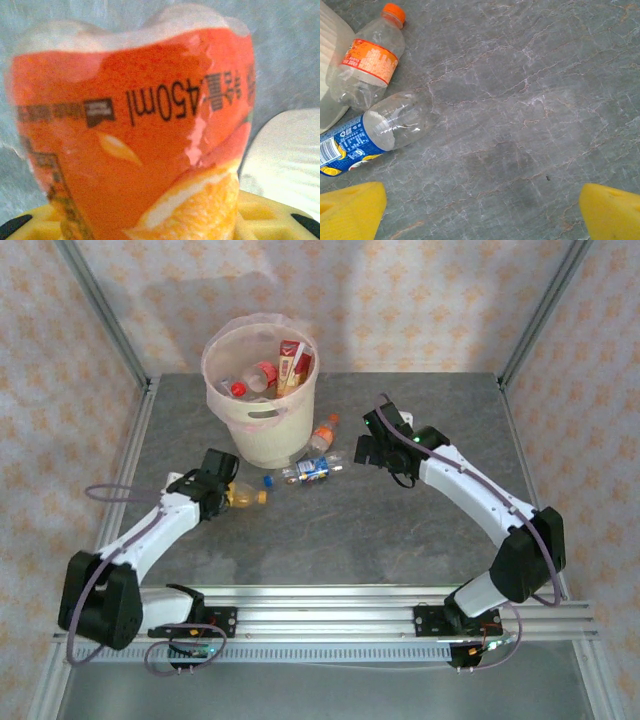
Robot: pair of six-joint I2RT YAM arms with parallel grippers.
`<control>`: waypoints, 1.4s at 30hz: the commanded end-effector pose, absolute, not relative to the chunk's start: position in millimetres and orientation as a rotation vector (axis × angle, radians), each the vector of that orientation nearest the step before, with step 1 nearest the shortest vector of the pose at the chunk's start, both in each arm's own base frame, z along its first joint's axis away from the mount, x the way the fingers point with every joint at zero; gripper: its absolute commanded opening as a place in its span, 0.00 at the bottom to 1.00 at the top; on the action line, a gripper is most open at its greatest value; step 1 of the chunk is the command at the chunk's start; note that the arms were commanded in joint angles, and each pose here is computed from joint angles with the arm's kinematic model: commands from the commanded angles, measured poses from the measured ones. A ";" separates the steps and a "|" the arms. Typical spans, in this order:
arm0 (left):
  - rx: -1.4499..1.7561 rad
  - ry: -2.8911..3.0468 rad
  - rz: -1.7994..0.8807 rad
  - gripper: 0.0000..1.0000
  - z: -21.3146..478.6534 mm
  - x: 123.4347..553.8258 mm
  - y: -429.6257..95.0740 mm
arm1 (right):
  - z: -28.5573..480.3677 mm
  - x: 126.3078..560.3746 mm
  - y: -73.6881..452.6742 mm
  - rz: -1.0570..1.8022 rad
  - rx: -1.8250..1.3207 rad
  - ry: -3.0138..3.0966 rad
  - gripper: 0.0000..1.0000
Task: Put the plastic bottles in the bin
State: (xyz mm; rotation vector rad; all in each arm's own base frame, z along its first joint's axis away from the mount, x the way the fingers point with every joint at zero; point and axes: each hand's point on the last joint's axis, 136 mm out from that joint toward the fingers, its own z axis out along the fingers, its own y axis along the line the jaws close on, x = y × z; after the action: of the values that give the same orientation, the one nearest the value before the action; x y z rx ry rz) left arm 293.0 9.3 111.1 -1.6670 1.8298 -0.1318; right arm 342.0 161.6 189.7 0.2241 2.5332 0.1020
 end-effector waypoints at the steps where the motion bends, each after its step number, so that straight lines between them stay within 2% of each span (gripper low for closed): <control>1: -1.486 1.769 0.112 0.49 162.5 274.7 49.3 | 193.4 341.3 155.1 0.100 0.260 2.507 0.99; 7: -1.133 1.738 0.220 0.49 269.3 275.6 67.4 | 190.3 338.6 154.5 0.107 0.268 2.514 0.99; 12: -0.776 1.796 0.308 0.48 355.1 286.9 61.9 | 193.6 335.9 156.2 0.149 0.281 2.500 0.99; 17: -0.418 1.852 0.344 0.48 425.0 322.2 37.3 | 197.3 335.4 157.7 0.185 0.291 2.481 0.99; 22: -0.195 1.802 0.365 0.48 474.4 369.4 14.5 | 199.2 333.6 157.9 0.201 0.303 2.478 0.99; 32: 0.070 1.727 0.368 0.49 521.4 459.8 -27.0 | 199.0 331.5 163.8 0.280 0.349 2.469 0.99; 37: 0.187 1.752 0.384 0.49 512.3 499.3 -43.0 | 193.9 330.3 168.2 0.309 0.367 2.486 0.99; 42: 0.312 1.815 0.481 0.51 479.4 532.2 -47.7 | 187.8 326.7 169.1 0.328 0.391 2.500 0.99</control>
State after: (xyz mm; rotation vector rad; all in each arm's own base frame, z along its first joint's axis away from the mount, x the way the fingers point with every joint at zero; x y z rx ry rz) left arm 529.3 -50.8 495.4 0.1891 1.7627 0.4032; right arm 328.9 170.5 184.5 0.3517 2.5165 0.2937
